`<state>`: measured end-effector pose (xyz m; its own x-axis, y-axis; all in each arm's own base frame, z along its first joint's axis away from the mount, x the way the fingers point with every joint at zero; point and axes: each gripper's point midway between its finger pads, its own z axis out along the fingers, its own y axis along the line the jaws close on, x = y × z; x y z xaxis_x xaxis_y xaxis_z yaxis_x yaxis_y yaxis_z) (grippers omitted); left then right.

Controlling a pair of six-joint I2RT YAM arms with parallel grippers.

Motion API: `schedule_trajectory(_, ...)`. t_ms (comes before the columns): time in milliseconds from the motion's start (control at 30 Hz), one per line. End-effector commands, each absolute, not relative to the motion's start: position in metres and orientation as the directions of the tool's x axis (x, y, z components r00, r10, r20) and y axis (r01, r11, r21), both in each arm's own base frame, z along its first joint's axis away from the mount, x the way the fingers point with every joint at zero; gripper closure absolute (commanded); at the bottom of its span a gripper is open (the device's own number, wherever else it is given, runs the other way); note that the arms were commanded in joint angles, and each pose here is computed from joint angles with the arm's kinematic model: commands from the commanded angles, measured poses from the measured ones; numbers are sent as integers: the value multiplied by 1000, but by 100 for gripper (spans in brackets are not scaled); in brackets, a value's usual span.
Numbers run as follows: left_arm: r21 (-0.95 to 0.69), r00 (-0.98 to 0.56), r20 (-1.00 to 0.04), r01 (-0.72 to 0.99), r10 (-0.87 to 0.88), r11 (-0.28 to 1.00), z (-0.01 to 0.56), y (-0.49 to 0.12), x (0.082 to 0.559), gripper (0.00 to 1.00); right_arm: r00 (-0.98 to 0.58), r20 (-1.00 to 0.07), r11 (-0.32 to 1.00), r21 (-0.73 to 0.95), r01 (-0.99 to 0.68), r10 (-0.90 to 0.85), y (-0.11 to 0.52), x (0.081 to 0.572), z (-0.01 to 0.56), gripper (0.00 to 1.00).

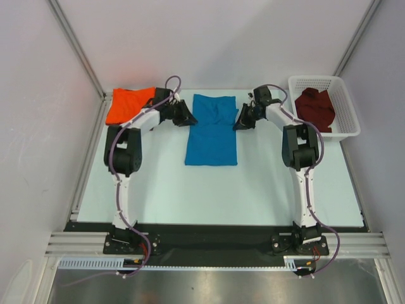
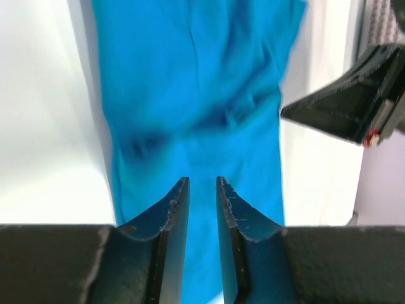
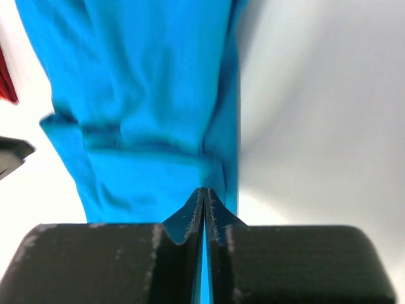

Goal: Fold and stack the t-shirts
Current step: Fold the tshirt

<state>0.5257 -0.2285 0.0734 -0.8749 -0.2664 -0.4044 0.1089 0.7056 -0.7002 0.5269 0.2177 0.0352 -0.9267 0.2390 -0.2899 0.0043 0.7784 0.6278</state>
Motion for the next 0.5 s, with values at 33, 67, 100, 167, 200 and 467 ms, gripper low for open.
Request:
schedule_trajectory(33,-668,-843,-491,201,-221,717,143,-216,483,70,-923,-339,812,581,-54,181,203,494,93,88)
schedule_trajectory(67,-665,-866,-453,171,-211,727,127,-211,464,67,-915,-359,808,585,-68,183,201,488,111,80)
schedule_trajectory(100,-655,-865,-463,186,-194,733,127,-209,455,64,-934,-314,798,600,-55,172,202,470,102,76)
schedule_trajectory(167,-642,-870,-459,184,-182,744,128,-201,426,59,-933,-313,785,617,-58,177,201,453,116,63)
schedule_trajectory(200,-630,-868,-468,194,-168,752,129,-197,417,58,-943,-279,778,628,-36,181,201,438,108,59)
schedule_trajectory(467,-644,-909,-389,152,-151,750,114,-184,347,47,-976,-153,716,699,4,156,205,358,100,38)
